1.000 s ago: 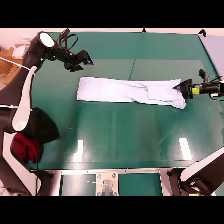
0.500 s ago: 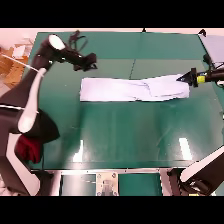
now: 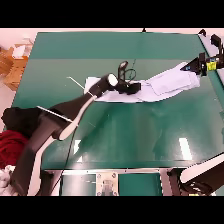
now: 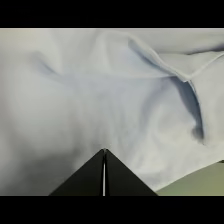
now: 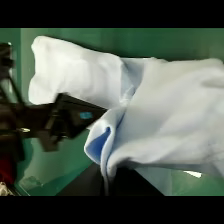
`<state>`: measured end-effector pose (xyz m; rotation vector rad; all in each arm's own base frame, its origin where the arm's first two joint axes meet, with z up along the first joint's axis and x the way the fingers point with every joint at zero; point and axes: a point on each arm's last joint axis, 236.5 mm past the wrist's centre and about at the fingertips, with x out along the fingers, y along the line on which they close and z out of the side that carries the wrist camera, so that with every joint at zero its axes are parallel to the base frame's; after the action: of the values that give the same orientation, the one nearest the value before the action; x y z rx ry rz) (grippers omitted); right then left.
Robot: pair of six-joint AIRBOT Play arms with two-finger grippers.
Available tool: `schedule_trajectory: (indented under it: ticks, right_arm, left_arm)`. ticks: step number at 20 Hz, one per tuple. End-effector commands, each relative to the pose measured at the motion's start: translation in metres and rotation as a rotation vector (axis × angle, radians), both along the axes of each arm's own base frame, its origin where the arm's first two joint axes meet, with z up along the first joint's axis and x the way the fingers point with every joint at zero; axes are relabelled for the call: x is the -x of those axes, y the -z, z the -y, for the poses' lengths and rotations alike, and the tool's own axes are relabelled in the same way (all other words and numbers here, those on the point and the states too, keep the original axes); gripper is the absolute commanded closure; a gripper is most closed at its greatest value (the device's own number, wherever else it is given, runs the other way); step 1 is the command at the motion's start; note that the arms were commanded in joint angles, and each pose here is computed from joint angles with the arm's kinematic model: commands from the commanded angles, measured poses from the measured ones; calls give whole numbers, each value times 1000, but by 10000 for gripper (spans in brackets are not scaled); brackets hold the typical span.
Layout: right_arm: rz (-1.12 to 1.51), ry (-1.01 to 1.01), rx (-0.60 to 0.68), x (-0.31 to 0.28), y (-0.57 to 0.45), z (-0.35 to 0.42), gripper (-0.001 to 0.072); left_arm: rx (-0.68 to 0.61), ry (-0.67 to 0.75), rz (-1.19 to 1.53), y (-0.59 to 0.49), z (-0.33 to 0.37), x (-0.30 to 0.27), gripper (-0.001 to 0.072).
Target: Fold the shirts.
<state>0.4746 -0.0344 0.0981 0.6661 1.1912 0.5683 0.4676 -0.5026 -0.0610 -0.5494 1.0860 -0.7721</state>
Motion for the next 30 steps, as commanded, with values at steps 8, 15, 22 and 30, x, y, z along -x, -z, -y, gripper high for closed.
schedule_trajectory:
  ticks: [8,15,22,30]
  right_arm:
    - [18,-69,14,11,-34,-50,689]
    - [-26,-95,-5,9,-35,-95,690]
    - [77,-154,-9,-18,-23,-279,689]
    - [261,-119,-45,-30,65,-476,238]
  left_arm:
    - [53,21,-105,12,13,18,682]
    - [-128,27,120,-124,-183,-58,683]
    - [-311,-170,141,-183,-373,-74,683]
    - [-381,-161,152,-175,-416,-74,682]
